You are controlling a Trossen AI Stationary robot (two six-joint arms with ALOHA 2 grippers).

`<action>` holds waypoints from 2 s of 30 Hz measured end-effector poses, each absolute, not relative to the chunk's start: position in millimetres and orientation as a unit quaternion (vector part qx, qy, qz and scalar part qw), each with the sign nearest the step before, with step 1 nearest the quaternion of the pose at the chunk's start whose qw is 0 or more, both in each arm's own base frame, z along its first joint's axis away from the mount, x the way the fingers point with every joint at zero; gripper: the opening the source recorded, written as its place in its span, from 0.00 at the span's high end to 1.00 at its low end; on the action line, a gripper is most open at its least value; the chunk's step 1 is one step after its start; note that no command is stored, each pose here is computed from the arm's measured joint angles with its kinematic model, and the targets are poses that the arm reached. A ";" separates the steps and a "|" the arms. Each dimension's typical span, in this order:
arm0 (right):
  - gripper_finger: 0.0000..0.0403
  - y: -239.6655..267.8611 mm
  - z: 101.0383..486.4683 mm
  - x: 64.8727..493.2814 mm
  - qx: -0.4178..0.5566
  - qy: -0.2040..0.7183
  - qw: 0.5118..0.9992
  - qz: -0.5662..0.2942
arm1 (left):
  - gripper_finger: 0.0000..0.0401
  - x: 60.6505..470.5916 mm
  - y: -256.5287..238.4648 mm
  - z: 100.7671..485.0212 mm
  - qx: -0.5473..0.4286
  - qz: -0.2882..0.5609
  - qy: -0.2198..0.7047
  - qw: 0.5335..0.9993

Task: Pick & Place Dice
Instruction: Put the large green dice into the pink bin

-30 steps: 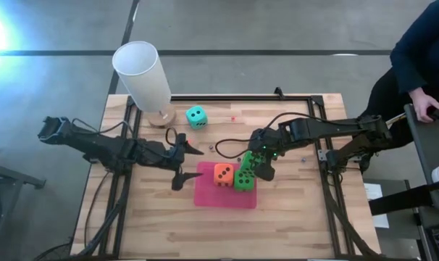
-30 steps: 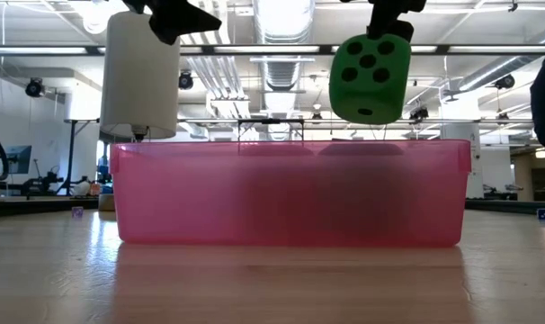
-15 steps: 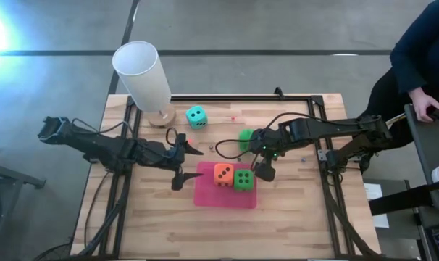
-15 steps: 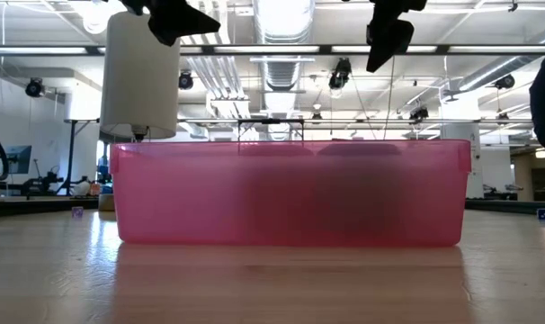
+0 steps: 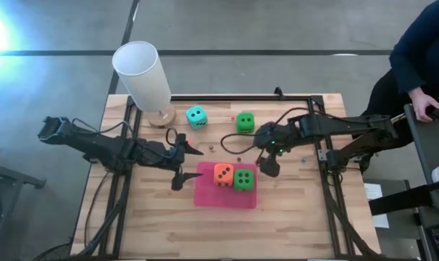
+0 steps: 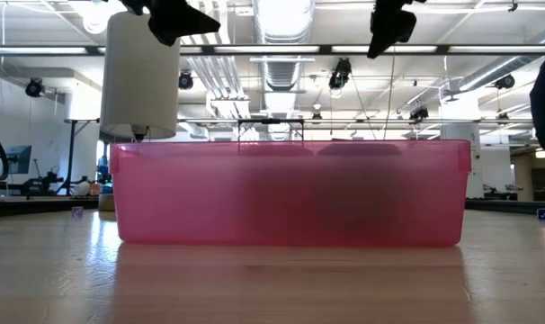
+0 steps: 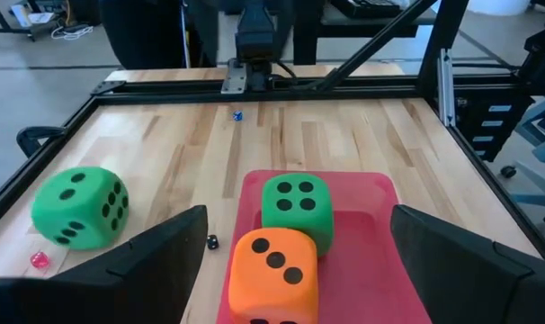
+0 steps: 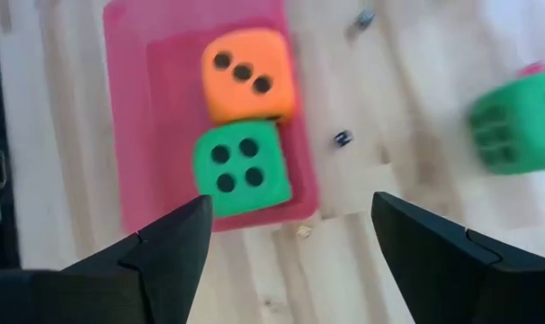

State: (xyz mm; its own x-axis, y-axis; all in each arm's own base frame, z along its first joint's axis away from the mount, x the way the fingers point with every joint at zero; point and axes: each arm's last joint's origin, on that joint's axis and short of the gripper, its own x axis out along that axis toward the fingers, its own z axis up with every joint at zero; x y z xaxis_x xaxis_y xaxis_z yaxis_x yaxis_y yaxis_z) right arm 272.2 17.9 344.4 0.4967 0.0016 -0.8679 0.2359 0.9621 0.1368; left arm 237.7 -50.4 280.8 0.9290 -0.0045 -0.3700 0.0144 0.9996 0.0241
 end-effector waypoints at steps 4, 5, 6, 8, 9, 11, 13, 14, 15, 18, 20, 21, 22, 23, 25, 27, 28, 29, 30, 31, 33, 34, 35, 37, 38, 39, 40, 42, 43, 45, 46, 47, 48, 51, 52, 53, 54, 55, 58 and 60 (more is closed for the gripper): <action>0.26 12.8 353.8 265.2 0.095 0.466 0.872 -0.116 | 0.11 237.4 -50.3 280.2 0.013 -0.004 0.192 0.981; 0.26 11.6 355.4 263.4 0.102 0.461 0.873 -0.125 | 0.11 237.3 -50.3 279.9 0.013 -0.004 0.193 0.981; 0.26 10.8 356.9 261.6 0.112 0.458 0.872 -0.130 | 0.11 237.2 -50.3 279.8 0.013 -0.004 0.194 0.981; 0.27 10.3 359.2 259.2 0.120 0.452 0.874 -0.133 | 0.11 237.0 -50.2 279.2 0.014 -0.004 0.197 0.980; 0.27 10.3 359.5 259.1 0.117 0.452 0.874 -0.132 | 0.11 237.0 -50.2 279.3 0.014 -0.004 0.197 0.980; 0.27 10.7 359.6 261.4 0.121 0.446 0.877 -0.130 | 0.11 237.0 -50.2 279.1 0.014 -0.004 0.197 0.980; 0.27 11.2 359.3 264.7 0.124 0.439 0.880 -0.129 | 0.11 237.0 -50.2 279.1 0.014 -0.004 0.197 0.980; 0.27 11.3 358.8 265.9 0.125 0.438 0.881 -0.130 | 0.12 237.0 -50.2 279.1 0.014 -0.004 0.197 0.980; 0.27 11.2 357.7 267.4 0.125 0.439 0.880 -0.130 | 0.12 237.0 -50.2 279.1 0.014 -0.004 0.198 0.980; 0.27 8.6 352.5 272.3 0.127 0.449 0.874 -0.134 | 0.13 236.8 -50.2 278.8 0.015 -0.004 0.199 0.980; 0.27 4.2 349.7 274.6 0.140 0.457 0.869 -0.127 | 0.13 236.9 -50.2 278.8 0.015 -0.004 0.199 0.980; 0.27 0.7 349.1 275.1 0.150 0.460 0.867 -0.121 | 0.13 236.9 -50.2 278.8 0.015 -0.004 0.199 0.980; 0.27 -3.1 348.6 275.8 0.158 0.462 0.865 -0.116 | 0.14 236.8 -50.2 278.8 0.015 -0.004 0.199 0.980; 0.27 -7.2 348.5 275.8 0.161 0.463 0.864 -0.112 | 0.14 236.8 -50.2 278.8 0.014 -0.004 0.199 0.980; 0.27 -15.2 348.1 275.8 0.148 0.465 0.866 -0.109 | 0.13 236.9 -50.2 278.8 0.001 -0.002 0.199 0.980; 0.27 -22.6 347.9 275.3 0.128 0.467 0.868 -0.106 | 0.13 236.9 -50.0 278.8 -0.013 0.002 0.199 0.980; 0.27 -26.6 347.9 274.9 0.118 0.468 0.870 -0.103 | 0.13 236.9 -49.7 278.9 -0.020 0.006 0.199 0.980; 0.27 -31.0 347.9 274.3 0.113 0.469 0.870 -0.097 | 0.13 237.1 -49.1 278.9 -0.025 0.010 0.198 0.980; 0.27 -36.3 347.6 273.7 0.109 0.471 0.871 -0.086 | 0.13 237.2 -48.5 278.9 -0.032 0.014 0.198 0.980; 0.27 -41.5 346.3 273.2 0.106 0.473 0.872 -0.070 | 0.13 237.3 -47.6 278.9 -0.042 0.020 0.197 0.979; 0.27 -53.2 340.3 273.5 0.097 0.480 0.871 -0.043 | 0.12 237.8 -44.9 278.9 -0.068 0.036 0.195 0.978; 0.27 -59.2 336.6 274.4 0.082 0.484 0.871 -0.036 | 0.12 238.0 -43.5 279.0 -0.083 0.045 0.194 0.977; 0.27 -65.3 332.2 274.9 0.062 0.488 0.870 -0.030 | 0.12 238.3 -41.8 279.1 -0.095 0.054 0.192 0.975; 0.27 -78.7 324.1 275.8 0.026 0.495 0.868 -0.023 | 0.13 238.8 -38.4 279.1 -0.108 0.071 0.189 0.974; 0.27 -85.6 321.3 276.7 0.015 0.492 0.870 -0.020 | 0.13 239.1 -36.3 279.2 -0.110 0.080 0.187 0.973; 0.27 -93.0 318.4 277.8 0.009 0.490 0.871 -0.017 | 0.13 239.4 -33.8 279.5 -0.111 0.094 0.183 0.972; 0.27 -100.6 315.3 278.7 0.007 0.490 0.872 -0.013 | 0.14 239.7 -30.3 279.8 -0.116 0.114 0.178 0.971; 0.27 -116.1 307.9 280.6 0.010 0.488 0.873 0.002 | 0.14 240.0 -21.1 280.3 -0.128 0.172 0.163 0.963; 0.27 -123.2 304.1 281.2 0.014 0.487 0.873 0.008 | 0.14 239.9 -16.2 280.5 -0.133 0.201 0.155 0.958; 0.27 -136.7 297.6 282.1 0.021 0.485 0.874 0.009 | 0.13 239.8 -7.6 280.7 -0.129 0.238 0.147 0.951; 0.27 -142.5 294.6 281.9 0.023 0.486 0.874 0.009 | 0.13 239.9 -3.4 280.7 -0.122 0.247 0.147 0.950; 0.27 -147.8 291.5 281.5 0.025 0.489 0.872 0.006 | 0.13 239.9 0.4 280.7 -0.118 0.254 0.148 0.949; 0.27 -152.3 288.6 281.4 0.024 0.492 0.870 0.005 | 0.12 239.8 3.9 280.8 -0.115 0.260 0.148 0.947; 0.27 -161.1 281.6 281.4 0.020 0.500 0.866 0.006 | 0.12 239.3 16.0 280.7 -0.114 0.283 0.147 0.941; 0.27 -162.2 280.3 281.8 0.017 0.501 0.865 0.008 | 0.12 239.1 19.3 280.8 -0.115 0.290 0.146 0.939; 0.27 -162.8 279.4 282.3 0.015 0.502 0.865 0.009 | 0.12 238.8 22.1 280.7 -0.116 0.296 0.145 0.937; 0.27 -163.1 278.6 282.9 0.015 0.502 0.865 0.009 | 0.12 238.6 24.4 280.7 -0.114 0.300 0.145 0.936; 0.27 -163.7 277.7 284.0 0.016 0.503 0.864 0.010 | 0.13 238.5 26.1 280.7 -0.113 0.303 0.145 0.935; 0.27 -164.8 276.9 286.2 0.018 0.501 0.865 0.008 | 0.14 238.0 29.7 280.7 -0.113 0.309 0.145 0.933; 0.27 -165.0 277.2 286.7 0.017 0.500 0.866 0.007 | 0.14 237.9 30.5 280.8 -0.113 0.311 0.145 0.932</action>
State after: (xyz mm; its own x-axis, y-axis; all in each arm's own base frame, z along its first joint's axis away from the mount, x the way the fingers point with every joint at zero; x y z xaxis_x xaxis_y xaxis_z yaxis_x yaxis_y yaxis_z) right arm 286.7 -165.0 277.2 0.5008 0.0293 -0.8651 0.0048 0.9993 0.0367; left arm 237.9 30.5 280.8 0.7642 0.5476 -0.3406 -0.6133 0.7805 -0.1213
